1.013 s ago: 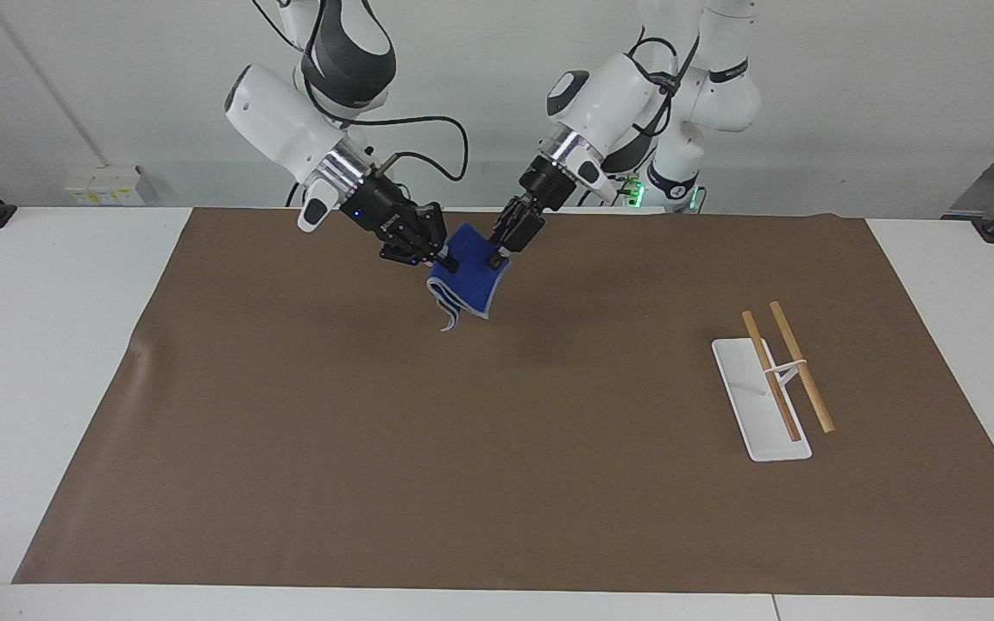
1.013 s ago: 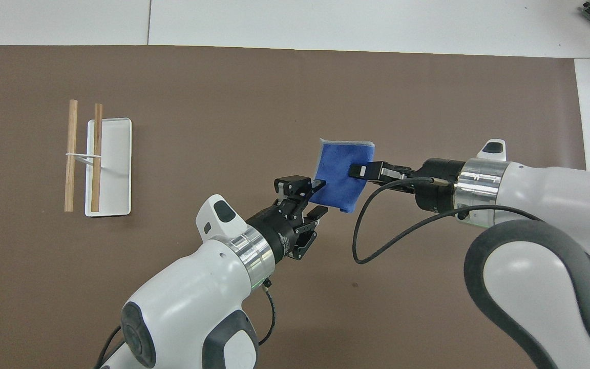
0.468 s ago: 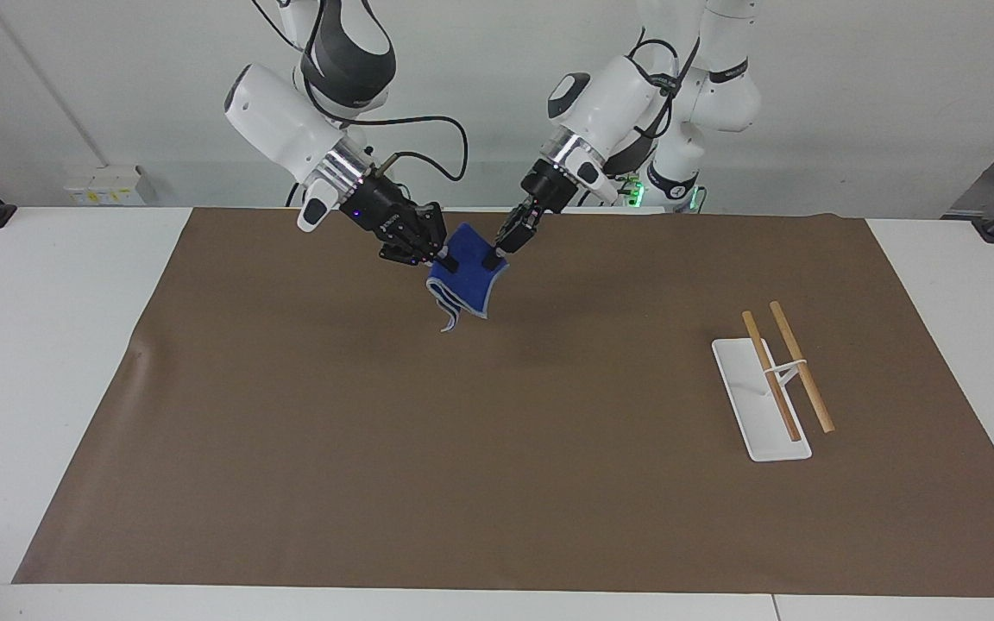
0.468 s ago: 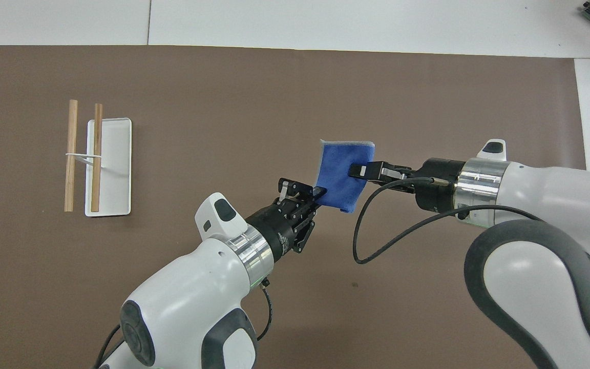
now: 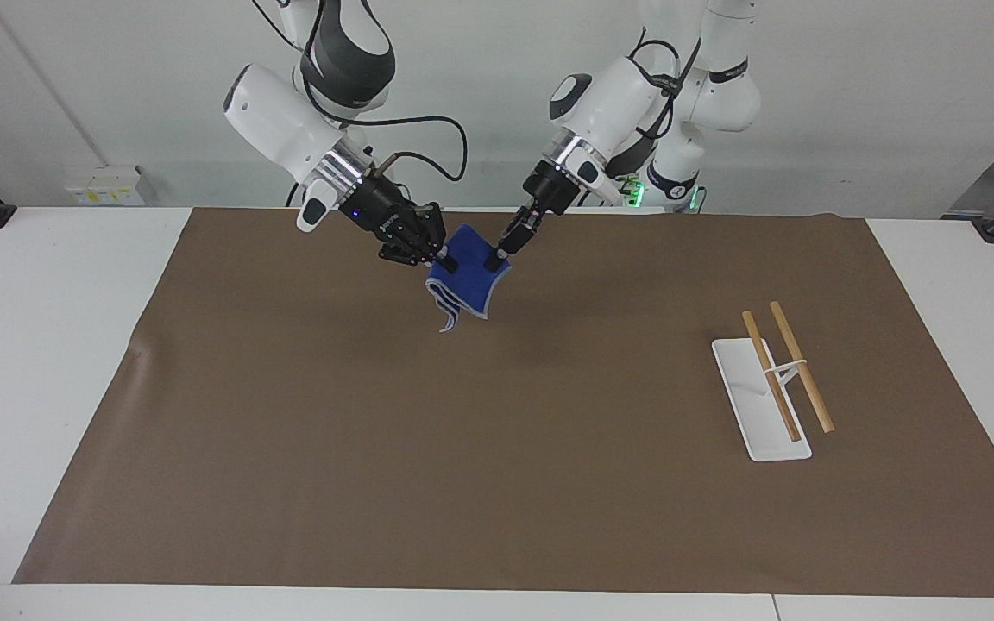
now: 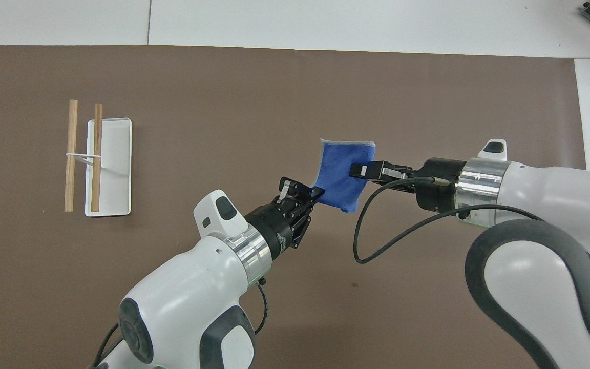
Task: Right arm passes towel to left arm to hang
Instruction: 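Close the left gripper on the towel edge beside the right gripper, then open the right gripper and pull it back from the towel, then carry the towel with the left gripper over the wooden sticks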
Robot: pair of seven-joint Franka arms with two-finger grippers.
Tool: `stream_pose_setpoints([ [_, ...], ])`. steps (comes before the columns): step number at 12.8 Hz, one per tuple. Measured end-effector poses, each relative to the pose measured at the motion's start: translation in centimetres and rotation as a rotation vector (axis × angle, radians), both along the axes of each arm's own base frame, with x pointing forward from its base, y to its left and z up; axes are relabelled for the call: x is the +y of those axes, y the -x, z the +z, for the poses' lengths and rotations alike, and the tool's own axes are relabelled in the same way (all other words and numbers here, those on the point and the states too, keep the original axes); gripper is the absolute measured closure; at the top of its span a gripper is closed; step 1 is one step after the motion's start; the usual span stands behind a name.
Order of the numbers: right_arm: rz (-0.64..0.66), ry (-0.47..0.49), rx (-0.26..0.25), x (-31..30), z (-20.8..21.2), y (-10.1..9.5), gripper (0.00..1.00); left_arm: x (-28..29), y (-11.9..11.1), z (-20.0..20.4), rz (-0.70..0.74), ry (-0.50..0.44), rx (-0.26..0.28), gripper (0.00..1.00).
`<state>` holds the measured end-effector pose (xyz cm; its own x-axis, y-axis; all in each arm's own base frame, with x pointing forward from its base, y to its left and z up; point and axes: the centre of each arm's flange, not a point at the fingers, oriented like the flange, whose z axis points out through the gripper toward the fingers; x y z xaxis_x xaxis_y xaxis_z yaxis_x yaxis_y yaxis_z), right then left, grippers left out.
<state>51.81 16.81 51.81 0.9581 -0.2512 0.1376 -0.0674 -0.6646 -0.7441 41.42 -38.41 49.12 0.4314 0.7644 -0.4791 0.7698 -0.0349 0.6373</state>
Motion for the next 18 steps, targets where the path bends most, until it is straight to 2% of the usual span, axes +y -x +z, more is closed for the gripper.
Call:
stream_pose_setpoints([
  [1, -0.003, 0.000, 0.000, -0.2, 0.0, -0.1, 0.89, 0.1, -0.1, 0.0, 0.000, -0.001, -0.001, 0.98],
  [3, -0.009, 0.026, -0.010, -1.2, 0.0, -0.4, 0.65, 0.4, -0.4, -0.1, 0.007, -0.003, -0.002, 0.98],
  [8, 0.030, 0.243, -0.073, -5.0, 0.8, -1.1, 0.06, 1.7, -1.6, -0.3, 0.020, -0.019, -0.017, 0.98],
  [9, 0.048, 0.280, -0.069, -5.6, 1.3, -1.0, 0.00, 2.6, -2.4, -0.5, 0.025, -0.031, -0.024, 0.98],
  [11, 0.081, 0.373, -0.034, -6.7, 3.1, -0.7, 0.00, 4.9, -4.3, -1.1, 0.051, -0.052, -0.016, 0.98],
  [15, 0.091, 0.628, 0.068, -8.0, 8.4, 0.0, 0.00, 11.7, -8.5, -2.7, 0.126, -0.096, 0.015, 0.98],
  [18, 0.053, 0.728, 0.144, -8.8, 10.7, 0.3, 0.00, 17.4, -10.7, -4.2, 0.175, -0.152, 0.011, 0.98],
])
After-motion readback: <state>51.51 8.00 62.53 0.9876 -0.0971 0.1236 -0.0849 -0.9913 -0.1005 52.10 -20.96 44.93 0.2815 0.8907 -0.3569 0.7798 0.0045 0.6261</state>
